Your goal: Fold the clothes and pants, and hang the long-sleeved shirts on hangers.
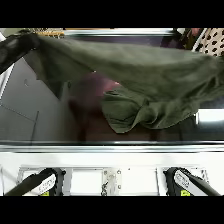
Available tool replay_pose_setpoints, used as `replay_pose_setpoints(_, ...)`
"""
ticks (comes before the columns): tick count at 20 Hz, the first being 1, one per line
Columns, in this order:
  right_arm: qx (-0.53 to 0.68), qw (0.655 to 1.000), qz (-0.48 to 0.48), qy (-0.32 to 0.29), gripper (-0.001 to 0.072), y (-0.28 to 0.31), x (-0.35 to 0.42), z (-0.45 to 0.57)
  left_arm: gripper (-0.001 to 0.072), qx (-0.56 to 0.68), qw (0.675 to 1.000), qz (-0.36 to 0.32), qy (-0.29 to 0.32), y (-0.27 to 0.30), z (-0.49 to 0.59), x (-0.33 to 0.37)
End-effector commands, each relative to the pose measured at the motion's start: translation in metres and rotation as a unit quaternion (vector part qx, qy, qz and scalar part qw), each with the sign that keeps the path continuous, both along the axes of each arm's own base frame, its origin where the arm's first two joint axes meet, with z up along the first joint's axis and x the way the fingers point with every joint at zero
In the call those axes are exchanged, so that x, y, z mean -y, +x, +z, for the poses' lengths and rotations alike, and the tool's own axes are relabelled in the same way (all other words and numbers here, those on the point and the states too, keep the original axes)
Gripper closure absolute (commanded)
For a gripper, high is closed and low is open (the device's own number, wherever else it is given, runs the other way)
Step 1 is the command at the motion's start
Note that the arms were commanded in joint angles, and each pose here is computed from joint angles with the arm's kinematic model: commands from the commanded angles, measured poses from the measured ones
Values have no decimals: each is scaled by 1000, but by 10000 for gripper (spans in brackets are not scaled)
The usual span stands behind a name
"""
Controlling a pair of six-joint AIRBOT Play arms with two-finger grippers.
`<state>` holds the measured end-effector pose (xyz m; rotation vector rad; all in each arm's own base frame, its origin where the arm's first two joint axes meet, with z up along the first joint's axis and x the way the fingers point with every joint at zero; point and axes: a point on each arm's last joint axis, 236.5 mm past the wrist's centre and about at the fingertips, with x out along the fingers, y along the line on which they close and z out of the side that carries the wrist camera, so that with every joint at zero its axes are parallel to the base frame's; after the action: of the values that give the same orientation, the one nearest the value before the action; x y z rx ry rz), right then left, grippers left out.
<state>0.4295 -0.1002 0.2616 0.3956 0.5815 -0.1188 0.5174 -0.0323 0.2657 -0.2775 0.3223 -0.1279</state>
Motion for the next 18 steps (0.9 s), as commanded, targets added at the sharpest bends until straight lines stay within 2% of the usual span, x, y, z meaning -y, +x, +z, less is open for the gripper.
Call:
replay_pose_setpoints(1, -13, 999, 0, 43, 11, 48, 8, -46, 25, -146, 988, -19, -45, 50, -103, 25)
replay_pose_setpoints(5, -95, 995, -11, -13, 12, 10, 26, -67, 24, -319, 945, -33, -62, 9, -212, 39)
replay_pose_setpoints(8, -162, 985, -13, -63, 11, -35, 34, -87, 25, -401, 913, -62, -50, -52, -281, 76)
replay_pose_setpoints(12, -234, 971, -27, -33, 11, -92, 32, -148, 24, -476, 870, -114, -53, -125, -351, 147)
replay_pose_setpoints(16, -308, 950, -38, 11, 11, -137, 26, -215, 25, -523, 835, -145, -90, -161, -384, 207)
replay_pose_setpoints(18, -336, 940, -47, 31, 11, -153, 26, -240, 25, -529, 829, -157, -92, -165, -389, 224)
